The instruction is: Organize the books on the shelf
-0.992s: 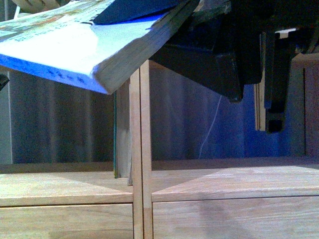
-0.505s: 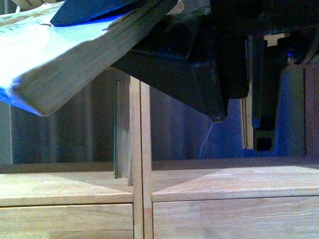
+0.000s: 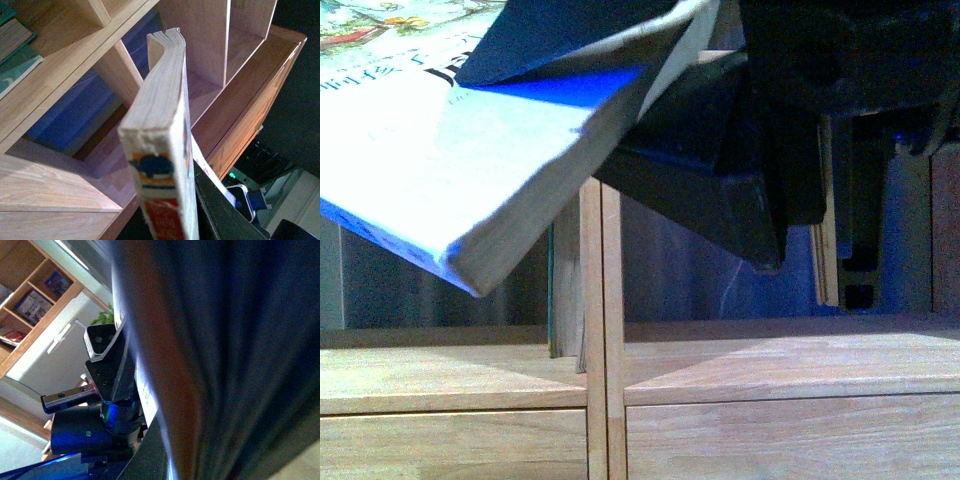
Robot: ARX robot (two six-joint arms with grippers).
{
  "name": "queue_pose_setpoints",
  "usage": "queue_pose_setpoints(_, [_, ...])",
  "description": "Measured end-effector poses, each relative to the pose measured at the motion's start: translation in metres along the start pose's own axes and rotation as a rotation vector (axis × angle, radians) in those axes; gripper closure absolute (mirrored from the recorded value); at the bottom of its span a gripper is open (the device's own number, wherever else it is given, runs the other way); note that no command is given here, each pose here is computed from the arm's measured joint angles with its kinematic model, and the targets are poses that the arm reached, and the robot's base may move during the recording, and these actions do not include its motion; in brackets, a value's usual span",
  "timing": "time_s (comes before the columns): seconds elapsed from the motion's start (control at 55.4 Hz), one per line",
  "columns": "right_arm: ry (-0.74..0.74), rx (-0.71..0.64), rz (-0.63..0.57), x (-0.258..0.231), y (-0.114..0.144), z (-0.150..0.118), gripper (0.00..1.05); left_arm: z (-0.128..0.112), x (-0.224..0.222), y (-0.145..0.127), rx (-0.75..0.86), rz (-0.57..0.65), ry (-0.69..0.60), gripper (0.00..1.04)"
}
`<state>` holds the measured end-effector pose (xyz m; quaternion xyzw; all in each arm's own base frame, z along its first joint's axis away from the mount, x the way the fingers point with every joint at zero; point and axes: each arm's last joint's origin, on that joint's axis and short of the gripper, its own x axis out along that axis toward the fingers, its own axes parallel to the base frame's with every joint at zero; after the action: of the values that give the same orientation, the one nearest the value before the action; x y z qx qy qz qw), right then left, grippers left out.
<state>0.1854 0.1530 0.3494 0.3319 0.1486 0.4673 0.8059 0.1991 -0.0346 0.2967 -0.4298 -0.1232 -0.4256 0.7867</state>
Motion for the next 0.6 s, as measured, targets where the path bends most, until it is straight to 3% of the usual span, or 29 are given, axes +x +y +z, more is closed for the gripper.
queue_pose_setpoints(0.108, [-0.068, -0.021, -0.038, -0.001, -0.007, 0.008, 0.72, 0.003, 0.0, 0.001, 0.027, 0.024, -0.01, 0.98])
queue_pose_setpoints(0.234, [-0.251, -0.154, -0.205, -0.005, -0.029, 0.03, 0.51, 0.012, -0.002, 0.006, 0.099, 0.094, -0.024, 0.98])
queue_pose_setpoints(0.361, [-0.444, -0.339, -0.531, -0.015, -0.065, 0.063, 0.31, 0.027, -0.005, 0.013, 0.214, 0.203, -0.02, 0.98])
queue_pose_setpoints(0.541, [-0.554, -0.52, -0.938, -0.045, -0.124, 0.094, 0.06, 0.053, -0.015, 0.019, 0.43, 0.355, -0.019, 0.98])
queue_pose_setpoints(0.595, [-0.541, -0.547, -1.002, -0.053, -0.135, 0.098, 0.07, 0.059, -0.018, 0.021, 0.513, 0.39, -0.013, 0.98])
